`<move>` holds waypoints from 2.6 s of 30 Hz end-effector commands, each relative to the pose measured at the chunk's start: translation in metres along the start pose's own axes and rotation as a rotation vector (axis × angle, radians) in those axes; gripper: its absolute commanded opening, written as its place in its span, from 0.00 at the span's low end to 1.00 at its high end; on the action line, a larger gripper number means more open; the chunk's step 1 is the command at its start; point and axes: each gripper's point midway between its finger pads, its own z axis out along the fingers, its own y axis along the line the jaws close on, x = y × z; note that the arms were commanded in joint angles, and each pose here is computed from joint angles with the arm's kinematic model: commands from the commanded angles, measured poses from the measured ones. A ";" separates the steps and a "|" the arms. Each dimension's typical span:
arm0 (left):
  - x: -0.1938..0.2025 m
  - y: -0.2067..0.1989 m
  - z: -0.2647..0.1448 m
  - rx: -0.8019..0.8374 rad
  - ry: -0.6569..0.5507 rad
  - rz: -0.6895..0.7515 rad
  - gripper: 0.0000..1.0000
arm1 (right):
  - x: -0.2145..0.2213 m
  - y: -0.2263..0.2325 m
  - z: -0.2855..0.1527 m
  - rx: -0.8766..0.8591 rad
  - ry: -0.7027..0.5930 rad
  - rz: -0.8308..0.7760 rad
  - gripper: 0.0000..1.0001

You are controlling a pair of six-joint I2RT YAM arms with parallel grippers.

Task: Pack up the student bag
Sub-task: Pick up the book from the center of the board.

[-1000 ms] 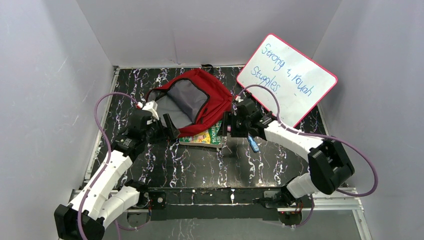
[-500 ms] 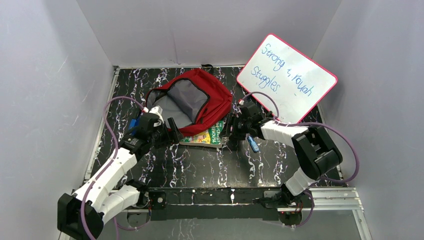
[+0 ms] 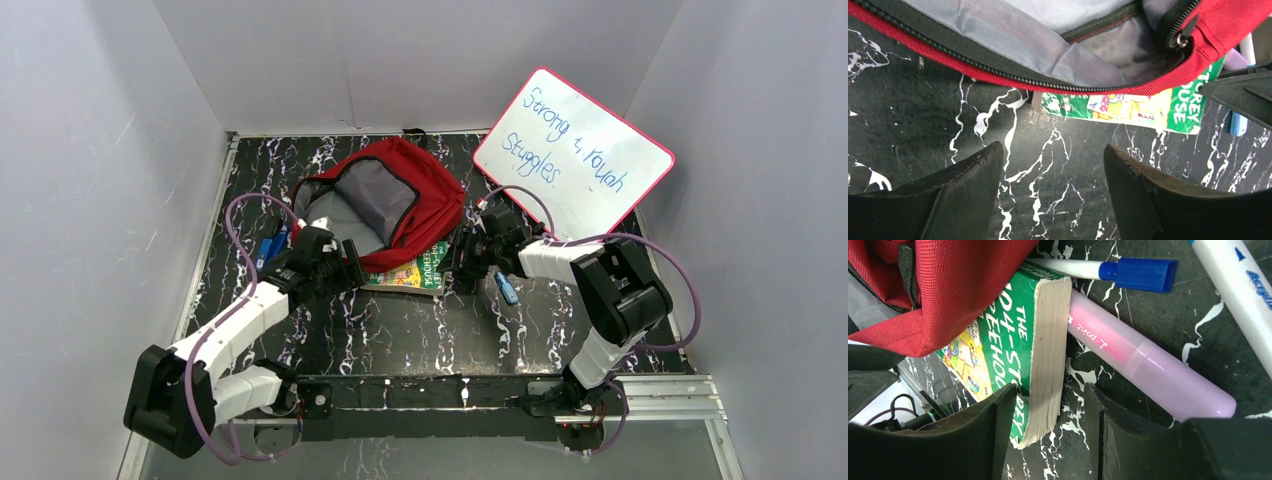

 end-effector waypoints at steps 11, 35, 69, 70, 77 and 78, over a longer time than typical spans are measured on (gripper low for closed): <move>-0.004 0.003 0.034 -0.009 -0.037 0.001 0.67 | -0.002 -0.005 0.010 -0.027 -0.016 0.010 0.60; 0.006 -0.013 0.061 0.087 0.027 0.063 0.54 | 0.003 -0.017 0.024 -0.052 -0.020 0.036 0.57; -0.047 -0.085 -0.064 0.363 -0.198 0.153 0.77 | -0.028 0.046 -0.107 -0.086 -0.286 -0.398 0.00; -0.049 -0.092 -0.070 0.400 -0.206 0.194 0.77 | -0.027 0.045 -0.112 -0.076 -0.283 -0.415 0.00; -0.042 -0.128 -0.079 0.628 -0.187 0.533 0.76 | -0.025 0.066 -0.135 -0.129 -0.264 -0.553 0.00; -0.041 -0.132 -0.080 0.656 -0.181 0.585 0.76 | -0.026 0.069 -0.138 -0.135 -0.269 -0.572 0.00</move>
